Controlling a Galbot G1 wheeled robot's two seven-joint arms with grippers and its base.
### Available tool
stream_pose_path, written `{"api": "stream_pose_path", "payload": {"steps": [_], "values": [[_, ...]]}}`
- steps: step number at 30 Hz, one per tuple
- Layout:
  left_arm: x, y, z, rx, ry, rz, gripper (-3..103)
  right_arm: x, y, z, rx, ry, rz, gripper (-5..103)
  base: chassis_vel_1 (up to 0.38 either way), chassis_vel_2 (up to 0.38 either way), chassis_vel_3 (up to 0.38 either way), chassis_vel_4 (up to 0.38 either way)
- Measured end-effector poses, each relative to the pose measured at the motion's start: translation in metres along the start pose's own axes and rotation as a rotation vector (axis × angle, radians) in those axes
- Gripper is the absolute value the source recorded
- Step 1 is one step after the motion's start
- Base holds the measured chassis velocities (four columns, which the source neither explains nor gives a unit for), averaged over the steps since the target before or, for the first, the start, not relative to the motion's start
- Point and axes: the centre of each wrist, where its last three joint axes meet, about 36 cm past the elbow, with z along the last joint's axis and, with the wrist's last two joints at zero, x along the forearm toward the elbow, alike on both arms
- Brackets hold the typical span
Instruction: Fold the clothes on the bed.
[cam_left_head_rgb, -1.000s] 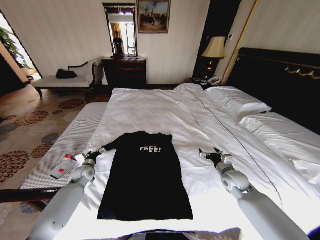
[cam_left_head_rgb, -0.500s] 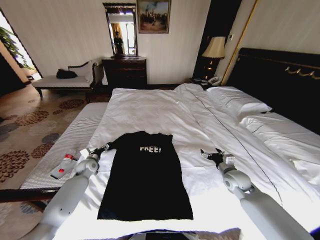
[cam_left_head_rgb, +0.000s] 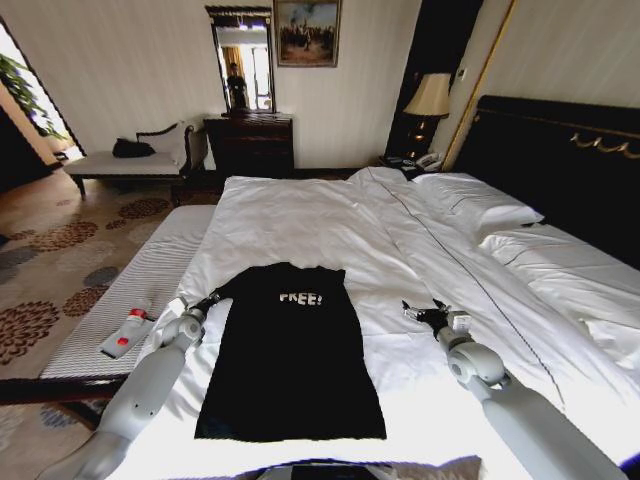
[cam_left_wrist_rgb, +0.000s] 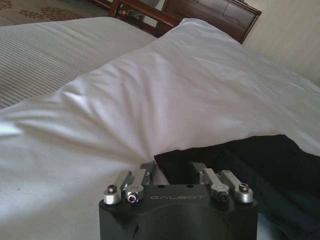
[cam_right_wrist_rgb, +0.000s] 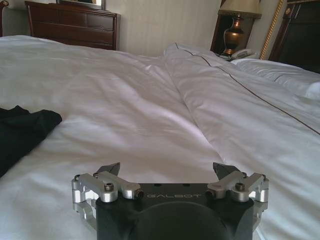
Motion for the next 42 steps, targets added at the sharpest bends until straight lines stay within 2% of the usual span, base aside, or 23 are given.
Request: {"api": "stream_pose_path", "payload": {"steps": [2,4,8,10,17,25,27,30,32,33,36,37,39,42], "values": [[-0.001,-0.003,0.000,-0.002,0.000,0.004,28,0.000,0.000,0.000,0.000,0.001,0.001,100,0.000,0.000,0.000,0.000],[-0.001,-0.004,0.000,-0.002,-0.001,0.006,28,0.000,0.000,0.000,-0.001,0.001,0.001,100,0.000,0.000,0.000,0.000],[0.001,-0.008,-0.001,-0.009,-0.009,0.015,7,0.000,-0.001,0.001,-0.004,0.002,0.003,100,0.000,0.000,0.000,0.000],[0.001,-0.008,0.000,-0.013,-0.011,0.015,3,0.000,-0.001,0.002,-0.005,0.003,0.002,100,0.000,0.000,0.000,0.000],[0.000,-0.006,-0.003,-0.015,-0.022,0.010,0,0.002,-0.001,0.005,-0.006,0.010,0.004,100,0.000,0.000,0.000,0.000],[-0.002,-0.012,-0.029,-0.017,-0.082,0.012,0,0.002,-0.001,0.006,-0.007,0.009,0.003,100,0.000,0.000,0.000,0.000],[0.003,-0.026,-0.043,-0.055,-0.132,0.038,0,0.002,0.000,0.006,-0.010,0.009,0.002,100,0.000,0.000,0.000,0.000],[0.008,-0.034,-0.049,-0.088,-0.165,0.056,0,0.002,0.000,0.007,-0.011,0.010,0.002,100,0.000,0.000,0.000,0.000],[0.023,-0.057,-0.060,-0.137,-0.219,0.110,0,0.001,0.001,0.009,-0.014,0.014,0.002,100,0.000,0.000,0.000,0.000],[0.023,-0.057,-0.060,-0.137,-0.219,0.110,0,0.001,0.001,0.009,-0.014,0.014,0.002,100,0.000,0.000,0.000,0.000],[0.043,-0.089,-0.066,-0.177,-0.248,0.162,0,0.000,0.003,0.011,-0.019,0.018,0.000,100,0.000,0.000,0.000,0.000],[0.043,-0.089,-0.066,-0.177,-0.248,0.162,0,0.000,0.003,0.011,-0.019,0.018,0.000,100,0.000,0.000,0.000,0.000],[0.054,-0.105,-0.060,-0.193,-0.244,0.184,0,-0.001,0.005,0.011,-0.023,0.015,-0.002,100,0.000,0.000,0.000,0.000],[0.061,-0.115,-0.052,-0.203,-0.233,0.202,0,-0.001,0.005,0.011,-0.025,0.014,-0.003,100,0.000,0.000,0.000,0.000]]}}
